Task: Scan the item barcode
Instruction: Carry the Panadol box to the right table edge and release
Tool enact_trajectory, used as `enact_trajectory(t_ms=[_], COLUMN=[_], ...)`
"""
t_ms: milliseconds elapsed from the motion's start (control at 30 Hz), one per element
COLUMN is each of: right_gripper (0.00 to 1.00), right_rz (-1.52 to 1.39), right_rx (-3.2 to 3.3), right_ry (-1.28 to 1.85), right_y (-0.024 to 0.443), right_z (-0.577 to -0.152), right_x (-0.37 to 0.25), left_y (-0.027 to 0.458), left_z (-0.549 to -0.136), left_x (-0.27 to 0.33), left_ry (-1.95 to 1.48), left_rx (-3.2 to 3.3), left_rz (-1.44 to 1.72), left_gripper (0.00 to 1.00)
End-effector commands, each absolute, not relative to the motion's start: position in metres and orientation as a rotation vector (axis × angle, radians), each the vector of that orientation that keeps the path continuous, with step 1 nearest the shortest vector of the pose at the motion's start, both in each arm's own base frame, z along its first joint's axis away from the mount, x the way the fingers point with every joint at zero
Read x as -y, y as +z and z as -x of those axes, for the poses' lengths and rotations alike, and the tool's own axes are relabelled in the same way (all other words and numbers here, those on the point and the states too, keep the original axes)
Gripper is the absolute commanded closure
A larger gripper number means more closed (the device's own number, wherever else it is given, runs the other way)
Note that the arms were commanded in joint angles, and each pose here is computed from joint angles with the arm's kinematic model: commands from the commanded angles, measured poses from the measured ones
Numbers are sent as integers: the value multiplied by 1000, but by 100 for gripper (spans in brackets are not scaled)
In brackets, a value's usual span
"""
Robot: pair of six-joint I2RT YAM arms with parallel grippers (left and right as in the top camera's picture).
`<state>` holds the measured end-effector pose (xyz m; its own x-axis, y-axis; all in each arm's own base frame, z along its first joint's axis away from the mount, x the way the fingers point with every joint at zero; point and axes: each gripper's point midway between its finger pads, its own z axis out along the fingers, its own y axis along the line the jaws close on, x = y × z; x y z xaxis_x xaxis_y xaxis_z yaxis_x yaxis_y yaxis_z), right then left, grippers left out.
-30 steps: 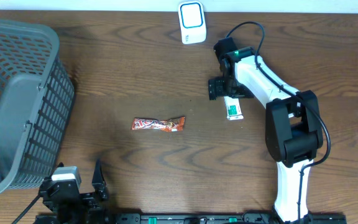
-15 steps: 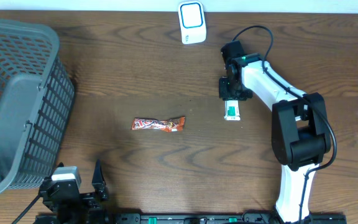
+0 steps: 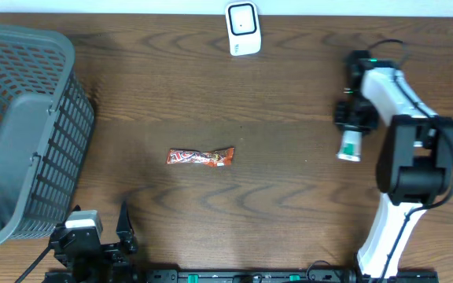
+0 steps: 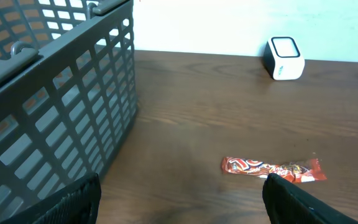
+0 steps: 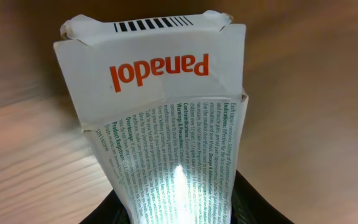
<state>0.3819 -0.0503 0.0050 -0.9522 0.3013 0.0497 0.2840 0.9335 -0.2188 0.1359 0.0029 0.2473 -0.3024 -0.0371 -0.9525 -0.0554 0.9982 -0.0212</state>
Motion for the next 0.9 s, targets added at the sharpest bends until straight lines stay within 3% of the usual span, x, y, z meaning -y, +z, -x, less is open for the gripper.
enact_trajectory(t_ms=[0,367,400,433,467,500,533,567,867], right_gripper=[73,73,70,58,44,22,8,1,1], right_rz=[595,1092,1125,1150,1174,1193,1212,1223,1140], right_rx=[2955,2786,2784,2783,2784,2789,2804,2824,3074], right_ry=[472,565,540,521,491,463,414,359,-119], right_y=[4,7,6,6,5,5,7,10,101], right_z=[-375,-318,-316,-314,-313,-314,-318,-324,-412], right_x=[113,256,261,264,266,267,266,264,200], left_y=[249,249,249,249,249,249,249,249,249], left_z=[-135,-135,-135,-135,-135,-135,-135,-135,-135], left_x=[-1,-1,-1,-1,-1,-1,-1,-1,-1], left_ry=[10,10,10,10,10,10,10,10,10], left_rx=[-1871,-1871,-1871,-1871,-1871,-1872,-1871,-1872,-1872], left_rz=[59,59,59,59,59,59,59,59,59], left_gripper=[16,16,16,16,16,16,16,16,16])
